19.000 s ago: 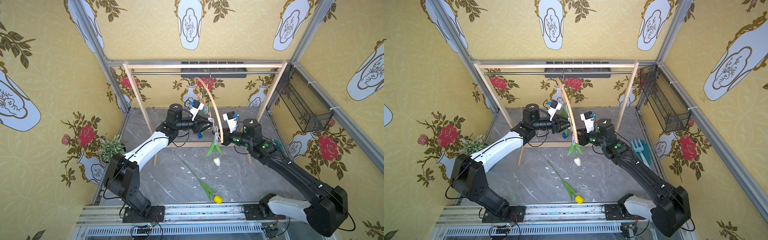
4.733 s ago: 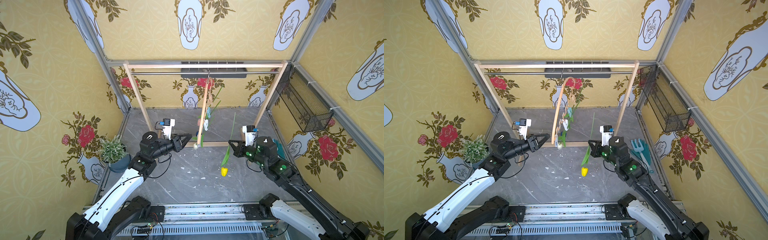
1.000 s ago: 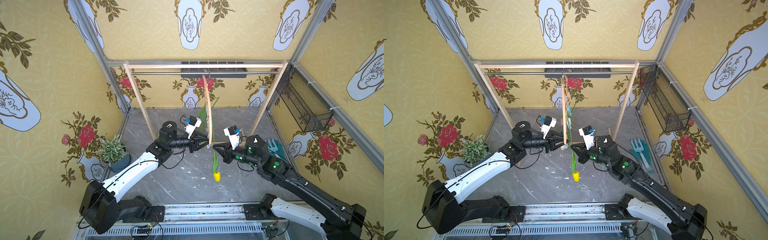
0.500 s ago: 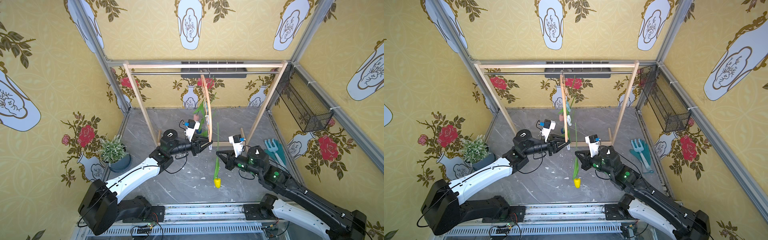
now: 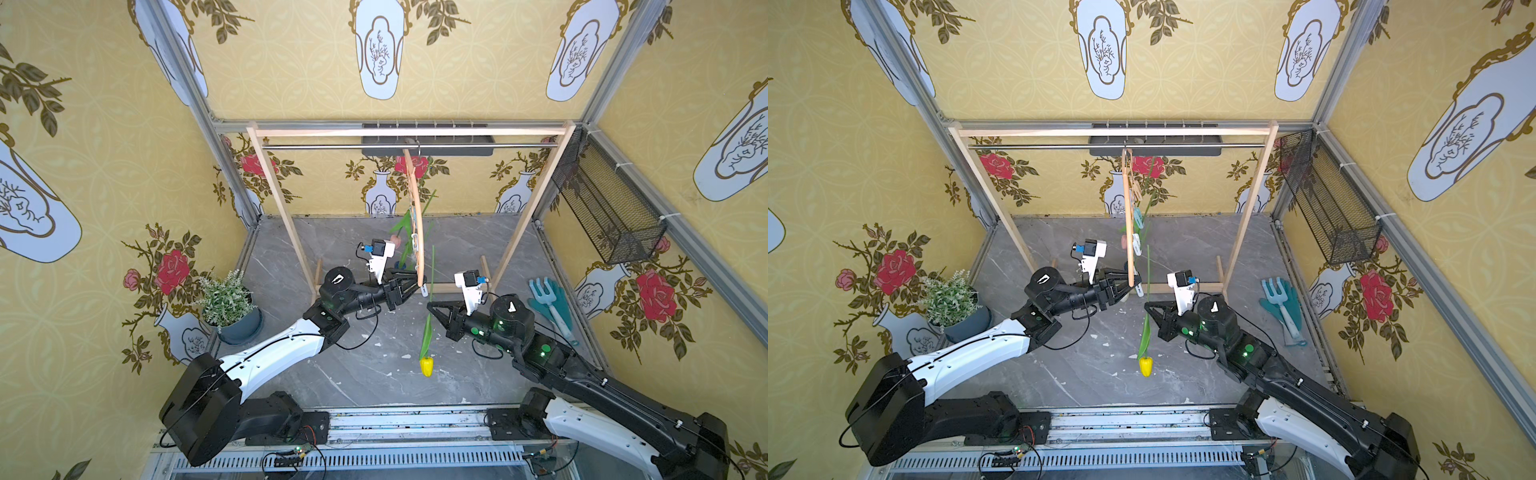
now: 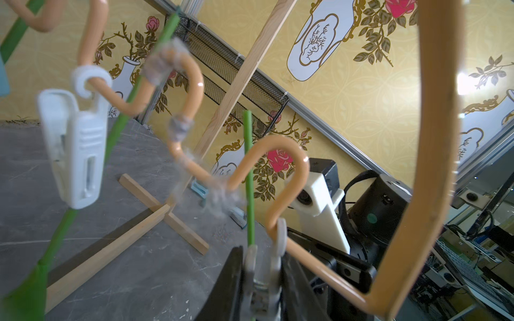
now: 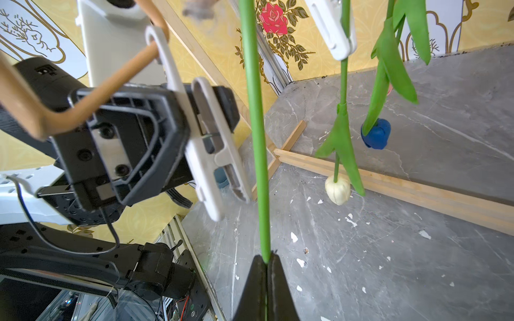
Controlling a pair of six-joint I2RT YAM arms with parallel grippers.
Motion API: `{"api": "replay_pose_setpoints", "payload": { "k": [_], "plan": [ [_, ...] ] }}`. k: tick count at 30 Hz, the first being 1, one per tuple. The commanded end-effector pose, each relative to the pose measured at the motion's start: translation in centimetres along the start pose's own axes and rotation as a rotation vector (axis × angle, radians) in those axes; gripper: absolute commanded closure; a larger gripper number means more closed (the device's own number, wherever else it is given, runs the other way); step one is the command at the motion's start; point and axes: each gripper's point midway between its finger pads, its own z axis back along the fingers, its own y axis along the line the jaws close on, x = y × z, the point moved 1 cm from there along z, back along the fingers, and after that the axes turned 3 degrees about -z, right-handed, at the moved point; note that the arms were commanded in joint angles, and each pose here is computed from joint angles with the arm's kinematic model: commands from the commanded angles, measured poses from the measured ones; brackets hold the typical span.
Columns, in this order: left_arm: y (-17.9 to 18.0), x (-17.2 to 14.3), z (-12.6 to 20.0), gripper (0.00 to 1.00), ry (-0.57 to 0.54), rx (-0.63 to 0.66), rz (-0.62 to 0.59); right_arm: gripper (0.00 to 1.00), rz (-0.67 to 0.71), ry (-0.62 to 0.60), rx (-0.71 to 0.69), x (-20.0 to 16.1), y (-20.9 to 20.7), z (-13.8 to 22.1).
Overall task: Dry the flowers on a clothes hanger
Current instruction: Clamp the flower onto the hanger.
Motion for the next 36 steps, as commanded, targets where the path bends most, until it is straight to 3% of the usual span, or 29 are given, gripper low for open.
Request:
{"api": "replay_pose_setpoints", "payload": {
  "k": [1,15,36],
  "plan": [
    [-0.3,0.7,0.1,0.96,-0.054,-0.018,-0.003,1.00,0.017,-0.053,0.061,1.6,1.5,-0.1],
    [-0.6,0.8,0.1,0.96,-0.087,-0.043,0.006,1.00,0.008,-0.060,0.030,1.5,1.0,0.4],
    [-0.8,0.6,-0.3,0.97,-0.105,-0.055,0.010,1.00,0.033,-0.062,0.148,1.9,3.3,0.5]
  ]
}}
